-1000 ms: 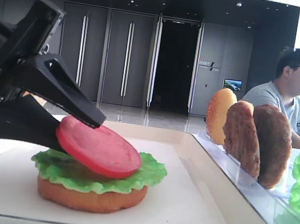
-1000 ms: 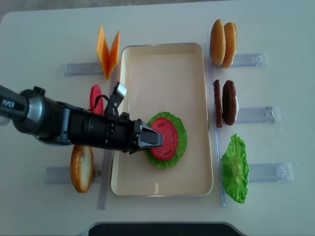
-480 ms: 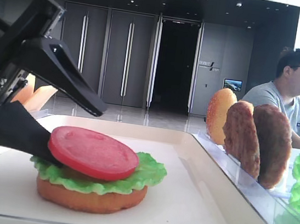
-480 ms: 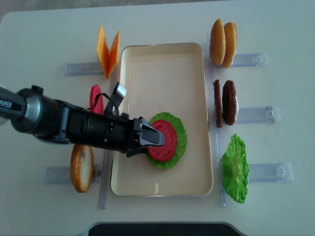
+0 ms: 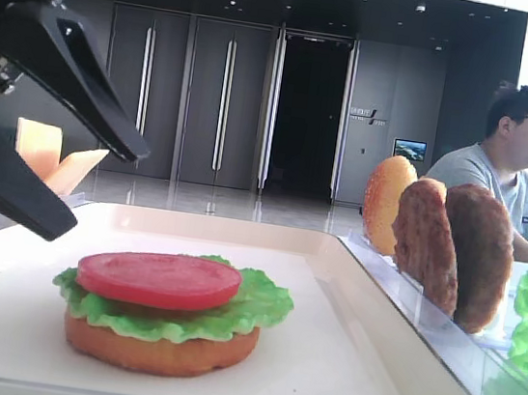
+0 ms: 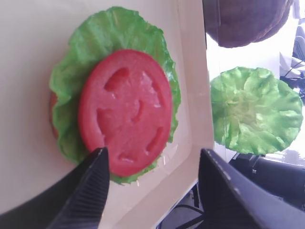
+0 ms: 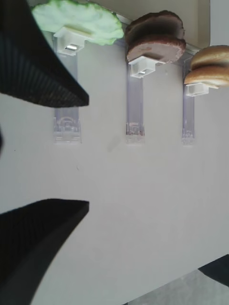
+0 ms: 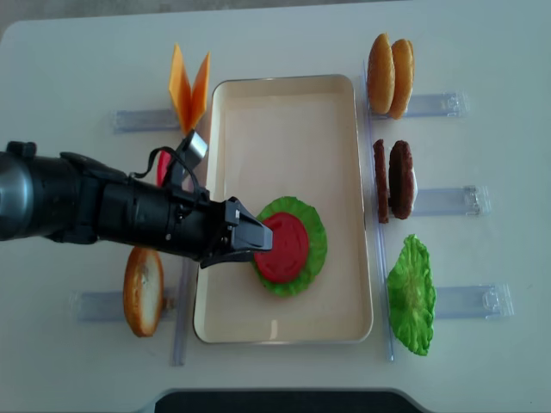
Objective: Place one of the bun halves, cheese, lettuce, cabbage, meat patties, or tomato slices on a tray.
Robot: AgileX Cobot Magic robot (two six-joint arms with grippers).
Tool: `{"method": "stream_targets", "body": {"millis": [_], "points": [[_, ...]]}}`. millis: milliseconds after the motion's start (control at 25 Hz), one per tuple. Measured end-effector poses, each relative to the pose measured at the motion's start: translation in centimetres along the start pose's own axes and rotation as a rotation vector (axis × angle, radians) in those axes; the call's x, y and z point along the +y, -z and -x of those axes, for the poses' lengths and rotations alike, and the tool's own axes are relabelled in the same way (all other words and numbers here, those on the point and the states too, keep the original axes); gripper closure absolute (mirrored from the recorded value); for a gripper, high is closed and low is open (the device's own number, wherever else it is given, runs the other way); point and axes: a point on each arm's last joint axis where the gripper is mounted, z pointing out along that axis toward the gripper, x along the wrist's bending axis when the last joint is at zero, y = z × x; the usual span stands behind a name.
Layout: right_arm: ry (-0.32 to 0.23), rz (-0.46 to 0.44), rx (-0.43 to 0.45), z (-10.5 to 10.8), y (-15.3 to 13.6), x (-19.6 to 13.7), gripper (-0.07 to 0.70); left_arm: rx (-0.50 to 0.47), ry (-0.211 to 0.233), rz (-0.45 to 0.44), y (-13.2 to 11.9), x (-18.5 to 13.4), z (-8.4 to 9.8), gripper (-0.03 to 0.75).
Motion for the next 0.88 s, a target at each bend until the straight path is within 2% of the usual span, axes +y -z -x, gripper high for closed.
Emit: {"method": "stream_targets", "body": {"millis": [240,360,520,560,680,760,880], "points": [[0.0,0.0,0.0,0.0,0.0,0.0,0.227,0.061,-0.007,0.007,1.6,-0.3,0.9,0.263],[0.0,0.0,0.0,0.0,0.0,0.0,0.227,0.112,-0.044,0.0,2.6,-0.2,1.4,0.263],[0.0,0.0,0.0,0.0,0.0,0.0,0.227,0.211,-0.107,0.002,4.9,1.0,3.2,0.263],[0.0,0.0,0.0,0.0,0.0,0.0,0.227,0.25,-0.138,-0.003,5.7,1.4,3.7,0.263],[0.0,0.0,0.0,0.0,0.0,0.0,0.227,0.382,-0.192,-0.023,8.6,2.3,5.5,0.263],[0.0,0.0,0.0,0.0,0.0,0.0,0.227,0.505,-0.215,-0.04,10.7,2.8,6.3,0.263],[0.0,0.0,0.0,0.0,0.0,0.0,0.227,0.682,-0.227,-0.095,13.0,3.0,6.5,0.263]]}}
